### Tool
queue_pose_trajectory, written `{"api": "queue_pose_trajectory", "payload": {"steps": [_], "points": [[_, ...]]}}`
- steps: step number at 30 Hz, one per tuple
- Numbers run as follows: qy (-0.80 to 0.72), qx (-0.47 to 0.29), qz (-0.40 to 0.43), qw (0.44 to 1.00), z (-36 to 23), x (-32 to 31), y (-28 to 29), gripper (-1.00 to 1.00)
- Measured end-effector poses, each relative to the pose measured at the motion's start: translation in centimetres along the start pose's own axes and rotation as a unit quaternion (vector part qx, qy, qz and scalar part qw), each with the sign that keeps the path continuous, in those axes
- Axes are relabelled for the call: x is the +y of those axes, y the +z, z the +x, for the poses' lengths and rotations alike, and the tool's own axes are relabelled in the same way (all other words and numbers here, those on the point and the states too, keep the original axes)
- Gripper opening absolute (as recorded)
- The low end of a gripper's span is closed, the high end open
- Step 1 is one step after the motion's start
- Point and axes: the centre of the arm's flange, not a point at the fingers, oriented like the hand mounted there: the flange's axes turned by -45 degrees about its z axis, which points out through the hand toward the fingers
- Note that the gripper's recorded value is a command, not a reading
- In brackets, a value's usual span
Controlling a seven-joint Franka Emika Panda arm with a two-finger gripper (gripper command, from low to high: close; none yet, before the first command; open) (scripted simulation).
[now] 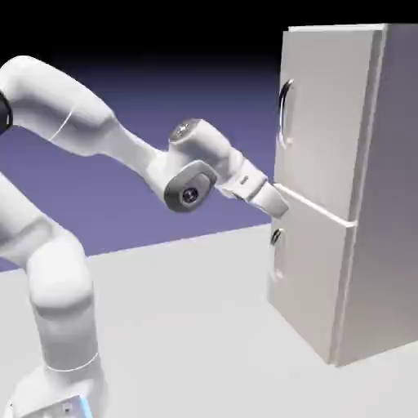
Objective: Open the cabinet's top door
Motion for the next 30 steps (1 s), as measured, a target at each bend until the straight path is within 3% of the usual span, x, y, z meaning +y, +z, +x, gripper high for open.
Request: {"api": "queue_pose_trajectory", "payload": {"steps": [7, 14, 30], "points": [[0.196, 0.052, 0.009, 0.979, 3.2, 0.9, -2.8, 0.0], [0.378, 0.099, 0.038, 0.92, 5.5, 1.3, -5.6, 0.0], [0.707, 0.155, 0.158, 0.671, 7.9, -0.7, -10.1, 0.0]]}}
